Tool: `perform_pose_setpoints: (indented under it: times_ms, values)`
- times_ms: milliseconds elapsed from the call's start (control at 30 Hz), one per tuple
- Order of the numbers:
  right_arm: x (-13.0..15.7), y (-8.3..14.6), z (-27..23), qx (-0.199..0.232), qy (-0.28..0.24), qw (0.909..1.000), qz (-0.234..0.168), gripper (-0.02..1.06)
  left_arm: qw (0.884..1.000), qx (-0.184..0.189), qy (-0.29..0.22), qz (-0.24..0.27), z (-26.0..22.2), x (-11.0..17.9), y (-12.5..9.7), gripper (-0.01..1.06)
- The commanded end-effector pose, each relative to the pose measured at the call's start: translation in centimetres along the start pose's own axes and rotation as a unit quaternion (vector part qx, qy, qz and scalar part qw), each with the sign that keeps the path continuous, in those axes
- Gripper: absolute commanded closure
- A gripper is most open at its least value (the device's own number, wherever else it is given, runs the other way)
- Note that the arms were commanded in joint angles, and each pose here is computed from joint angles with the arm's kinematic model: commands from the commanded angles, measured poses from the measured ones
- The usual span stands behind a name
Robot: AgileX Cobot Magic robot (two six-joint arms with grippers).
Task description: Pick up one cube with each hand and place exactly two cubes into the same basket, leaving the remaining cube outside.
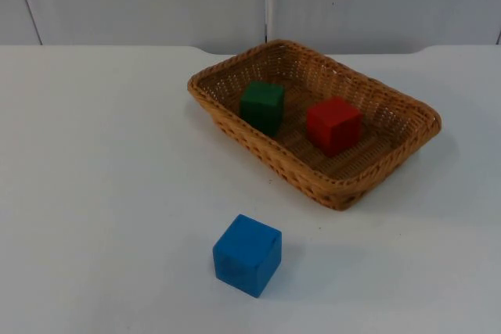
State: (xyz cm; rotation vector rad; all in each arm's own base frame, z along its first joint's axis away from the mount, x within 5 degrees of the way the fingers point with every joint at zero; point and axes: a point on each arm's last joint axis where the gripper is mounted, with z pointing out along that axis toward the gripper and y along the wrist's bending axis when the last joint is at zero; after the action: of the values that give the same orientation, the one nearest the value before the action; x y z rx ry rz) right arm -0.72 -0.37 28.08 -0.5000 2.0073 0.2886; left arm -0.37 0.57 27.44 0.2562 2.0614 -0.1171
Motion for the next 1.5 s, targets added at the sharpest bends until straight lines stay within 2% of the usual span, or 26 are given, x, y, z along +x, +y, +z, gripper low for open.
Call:
perform_pose_setpoints:
  times_ms: [0, 400, 567, 733, 767, 1033, 1467]
  values:
    - [0.04, 0.05, 0.10, 0.000, -0.005, 1.0000, 0.001, -0.01, 1.000, 0.001, -0.006, -0.003, 0.02, -0.03, 0.00, 0.00]
    - [0.02, 0.06, 0.10, 0.002, -0.006, 1.0000, 0.002, -0.01, 1.000, 0.001, -0.006, -0.003, 0.02, -0.03, 0.00, 0.00]
    - [0.02, 0.10, 0.10, 0.029, -0.005, 0.9994, 0.016, -0.01, 1.000, 0.001, -0.006, -0.003, 0.02, -0.03, 0.00, 0.00]
    - [0.01, 0.19, 0.12, 0.083, -0.005, 0.9956, 0.044, -0.01, 1.000, 0.000, -0.006, -0.002, 0.02, -0.03, 0.01, 0.00]
    - [0.01, 0.19, 0.12, 0.083, -0.005, 0.9956, 0.044, -0.01, 1.000, 0.000, -0.006, -0.002, 0.02, -0.03, 0.01, 0.00]
    - [-0.01, 0.29, 0.15, 0.147, -0.004, 0.9860, 0.077, -0.01, 1.000, -0.001, -0.006, -0.002, 0.02, -0.03, 0.03, 0.00]
    - [-0.01, 0.30, 0.15, 0.158, -0.004, 0.9840, 0.083, -0.01, 1.000, -0.002, -0.006, -0.001, 0.02, -0.03, 0.05, 0.00]
